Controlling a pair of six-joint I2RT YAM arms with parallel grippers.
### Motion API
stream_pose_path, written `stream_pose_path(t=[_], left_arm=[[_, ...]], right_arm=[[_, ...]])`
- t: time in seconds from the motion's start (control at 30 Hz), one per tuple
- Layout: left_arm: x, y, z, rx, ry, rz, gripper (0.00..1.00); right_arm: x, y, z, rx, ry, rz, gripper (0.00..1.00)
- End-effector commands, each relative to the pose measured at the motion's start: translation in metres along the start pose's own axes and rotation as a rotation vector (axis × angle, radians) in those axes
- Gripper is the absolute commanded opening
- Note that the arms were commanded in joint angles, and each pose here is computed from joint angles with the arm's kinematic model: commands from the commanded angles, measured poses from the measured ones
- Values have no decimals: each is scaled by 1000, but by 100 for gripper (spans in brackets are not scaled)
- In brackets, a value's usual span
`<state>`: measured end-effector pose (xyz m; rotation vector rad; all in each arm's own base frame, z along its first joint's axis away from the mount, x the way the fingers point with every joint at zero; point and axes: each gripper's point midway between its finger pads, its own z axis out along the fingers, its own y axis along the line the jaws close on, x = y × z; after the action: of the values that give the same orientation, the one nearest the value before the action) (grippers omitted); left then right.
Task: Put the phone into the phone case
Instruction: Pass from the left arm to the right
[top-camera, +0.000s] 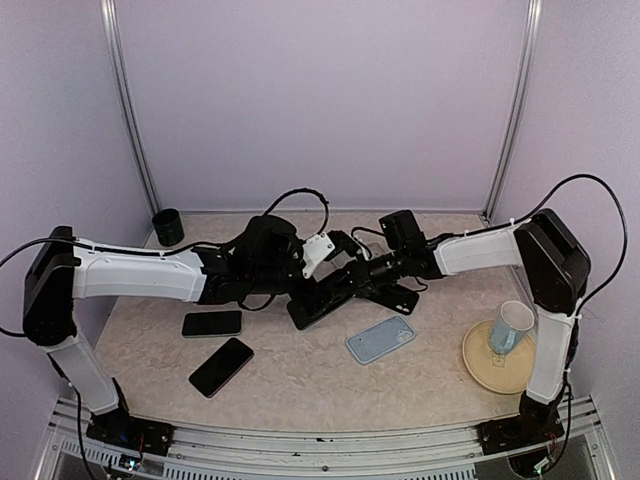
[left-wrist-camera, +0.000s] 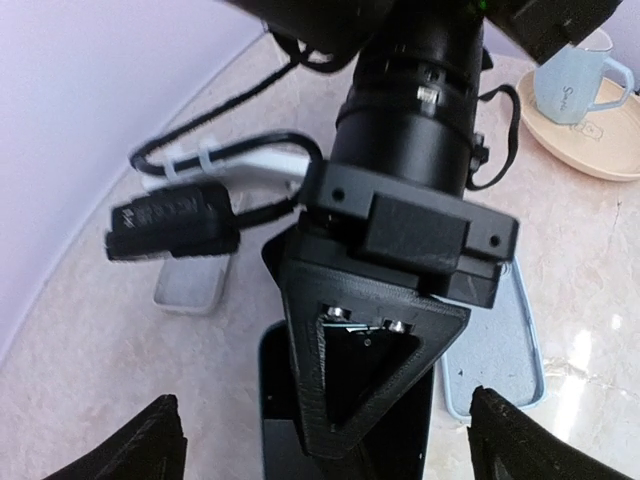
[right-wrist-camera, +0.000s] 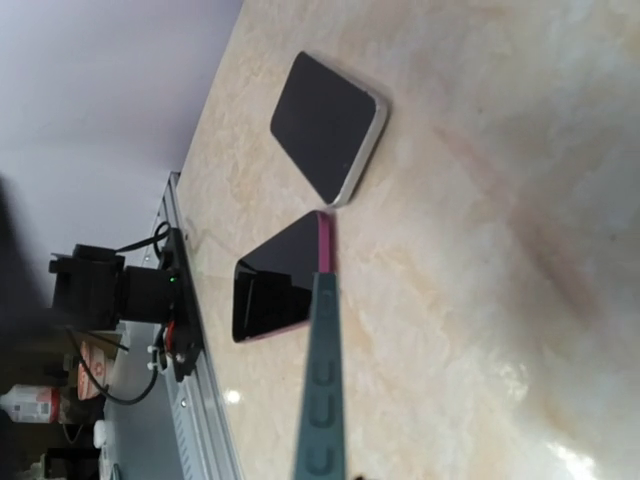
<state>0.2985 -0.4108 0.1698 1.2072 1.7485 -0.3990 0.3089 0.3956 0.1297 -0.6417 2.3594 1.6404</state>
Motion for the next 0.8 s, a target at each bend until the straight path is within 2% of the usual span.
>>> stream_pose_path(t=[0.0,0.17,0.37,0.43,0.57,0.77], left_arm=[[-24,8,-18,-34,-83,-28,99],[-23,17,-25,-60,-87,-99,99],[-34,55,-46,-123,-134,-326,99],[-39,68,-53,-157,-132,-370,99],[-44,80,-62,-189,-107,-365,99],[-58,110,-75,-114,-156,-569,99]], right_arm=[[-19,32,-16,-45,-39,-81,0],[-25,38,-25,-30,-59,-110,0],[-34,33,-54,5,-125,-177,0],[-38,27,-64,53,-155,-197,0],[-48,19,-79,199,-203,-277,0],[-59,20,-101,312,-300,-331,0]])
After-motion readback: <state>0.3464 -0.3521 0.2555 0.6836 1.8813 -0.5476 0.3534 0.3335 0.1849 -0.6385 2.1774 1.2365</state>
